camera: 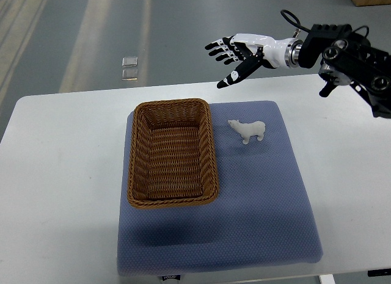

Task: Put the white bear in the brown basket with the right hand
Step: 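Swing the right hand over toward the white polar bear figurine, then lower the right hand onto the white bear and close fingers around it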

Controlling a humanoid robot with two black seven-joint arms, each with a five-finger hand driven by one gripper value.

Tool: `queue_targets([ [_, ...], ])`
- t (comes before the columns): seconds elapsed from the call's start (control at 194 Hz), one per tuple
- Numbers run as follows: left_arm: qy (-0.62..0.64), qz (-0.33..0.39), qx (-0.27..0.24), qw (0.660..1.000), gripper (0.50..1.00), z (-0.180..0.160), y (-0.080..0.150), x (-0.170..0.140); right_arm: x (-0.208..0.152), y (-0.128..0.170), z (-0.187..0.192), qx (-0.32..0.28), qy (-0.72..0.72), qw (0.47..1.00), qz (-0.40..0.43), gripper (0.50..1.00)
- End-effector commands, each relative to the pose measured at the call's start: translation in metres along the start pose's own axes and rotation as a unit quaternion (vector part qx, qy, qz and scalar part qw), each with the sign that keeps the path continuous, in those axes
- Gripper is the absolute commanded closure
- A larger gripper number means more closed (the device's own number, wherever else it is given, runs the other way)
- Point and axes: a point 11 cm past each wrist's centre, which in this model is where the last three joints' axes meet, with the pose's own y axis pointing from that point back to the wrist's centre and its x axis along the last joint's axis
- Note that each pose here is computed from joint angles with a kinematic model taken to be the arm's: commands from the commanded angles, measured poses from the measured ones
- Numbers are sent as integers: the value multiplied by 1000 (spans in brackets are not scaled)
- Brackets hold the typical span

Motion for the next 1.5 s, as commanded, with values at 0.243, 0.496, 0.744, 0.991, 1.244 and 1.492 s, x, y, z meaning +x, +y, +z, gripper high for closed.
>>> queue_targets([
  [0.243, 0, -1, -1, 1000, 500, 1, 0, 0, 17, 16, -33, -163, 215, 961, -63, 574],
  [0.496, 0, -1, -1, 1000, 500, 1, 0, 0, 4, 7, -3, -186, 203, 960, -56, 576],
  [0.744, -1, -1, -1, 1000, 500, 0, 0, 0, -19, -5, 29, -187, 166, 967, -50, 581],
  [0.991, 0, 1, 0, 1000, 500, 0, 0, 1, -46, -19, 46, -186, 154, 968, -61, 589],
  [1.244, 0, 1, 0, 1000, 500, 0, 0, 1, -65, -22, 70, -199, 156, 965, -67, 607],
  [1.492, 0, 1, 0, 1000, 500, 0, 0, 1, -77, -24, 84, -202, 148, 966, -71, 675],
])
